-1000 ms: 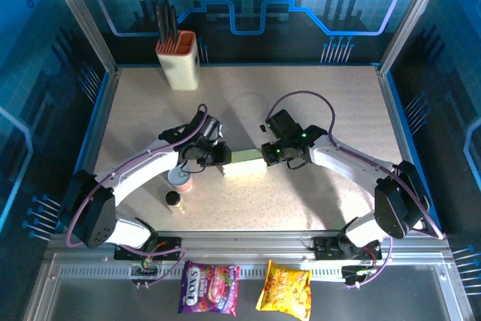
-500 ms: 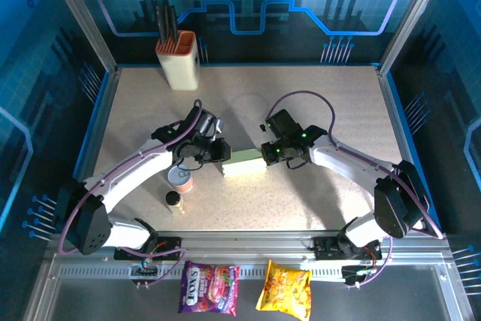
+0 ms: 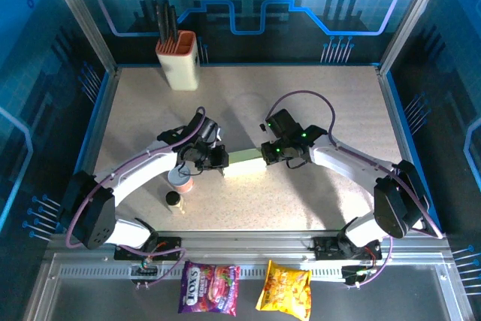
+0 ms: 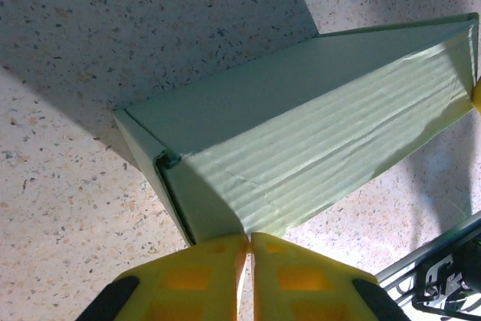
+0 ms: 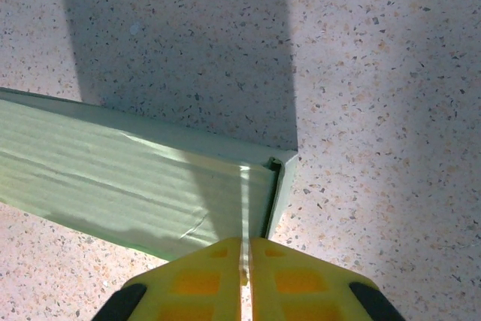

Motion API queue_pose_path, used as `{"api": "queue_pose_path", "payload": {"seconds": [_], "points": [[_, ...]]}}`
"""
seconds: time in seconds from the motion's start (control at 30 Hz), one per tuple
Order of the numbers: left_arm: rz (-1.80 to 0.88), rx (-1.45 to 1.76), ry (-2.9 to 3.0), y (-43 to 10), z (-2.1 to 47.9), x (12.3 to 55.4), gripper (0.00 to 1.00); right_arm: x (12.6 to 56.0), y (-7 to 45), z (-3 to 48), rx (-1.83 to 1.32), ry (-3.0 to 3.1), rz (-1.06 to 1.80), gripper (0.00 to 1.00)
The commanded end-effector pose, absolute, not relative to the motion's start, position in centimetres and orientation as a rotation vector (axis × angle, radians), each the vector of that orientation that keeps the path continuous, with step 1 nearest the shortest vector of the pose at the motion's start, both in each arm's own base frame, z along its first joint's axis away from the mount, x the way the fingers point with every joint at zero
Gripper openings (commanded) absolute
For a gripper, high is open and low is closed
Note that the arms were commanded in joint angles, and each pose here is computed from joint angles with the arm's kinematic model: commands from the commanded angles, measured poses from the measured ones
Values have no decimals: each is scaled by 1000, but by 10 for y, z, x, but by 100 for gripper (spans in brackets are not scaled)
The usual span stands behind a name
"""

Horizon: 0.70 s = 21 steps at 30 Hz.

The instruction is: Fold the paper box

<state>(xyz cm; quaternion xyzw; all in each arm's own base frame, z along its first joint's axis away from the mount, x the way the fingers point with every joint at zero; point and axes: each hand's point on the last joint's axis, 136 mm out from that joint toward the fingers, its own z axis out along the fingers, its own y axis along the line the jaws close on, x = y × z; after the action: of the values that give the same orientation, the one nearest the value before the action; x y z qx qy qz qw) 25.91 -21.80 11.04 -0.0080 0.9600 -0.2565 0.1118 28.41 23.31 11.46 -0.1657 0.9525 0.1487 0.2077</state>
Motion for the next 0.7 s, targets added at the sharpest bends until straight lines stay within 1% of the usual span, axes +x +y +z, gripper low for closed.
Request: {"api": "queue_pose_path", "payload": {"seconds": [0.0, 0.1, 0.17, 0.27, 0.37, 0.47, 0.57, 0.63, 0.67], "points": [[-647, -41, 2909, -201, 83, 246, 14, 261, 217, 84, -465, 2814, 357, 11], [-712, -33, 2829, -208, 111, 256, 16, 265, 224, 100, -480, 2774, 400, 11], [-757, -24, 2774, -212, 133, 262, 20, 270, 228, 116, -470, 2737, 433, 14], [-800, -25, 2702, -214, 159, 269, 24, 278, 231, 139, -447, 2683, 484, 21], [-819, -45, 2656, -211, 175, 274, 30, 282, 232, 156, -428, 2643, 538, 30], [-800, -75, 2650, -203, 175, 278, 40, 285, 230, 161, -400, 2640, 583, 39], [-795, -108, 2671, -197, 165, 281, 55, 285, 228, 158, -393, 2659, 624, 49], [-807, -125, 2686, -197, 157, 284, 61, 284, 230, 155, -392, 2668, 672, 57], [-820, -134, 2691, -197, 154, 286, 64, 285, 231, 152, -375, 2676, 694, 59]]}}
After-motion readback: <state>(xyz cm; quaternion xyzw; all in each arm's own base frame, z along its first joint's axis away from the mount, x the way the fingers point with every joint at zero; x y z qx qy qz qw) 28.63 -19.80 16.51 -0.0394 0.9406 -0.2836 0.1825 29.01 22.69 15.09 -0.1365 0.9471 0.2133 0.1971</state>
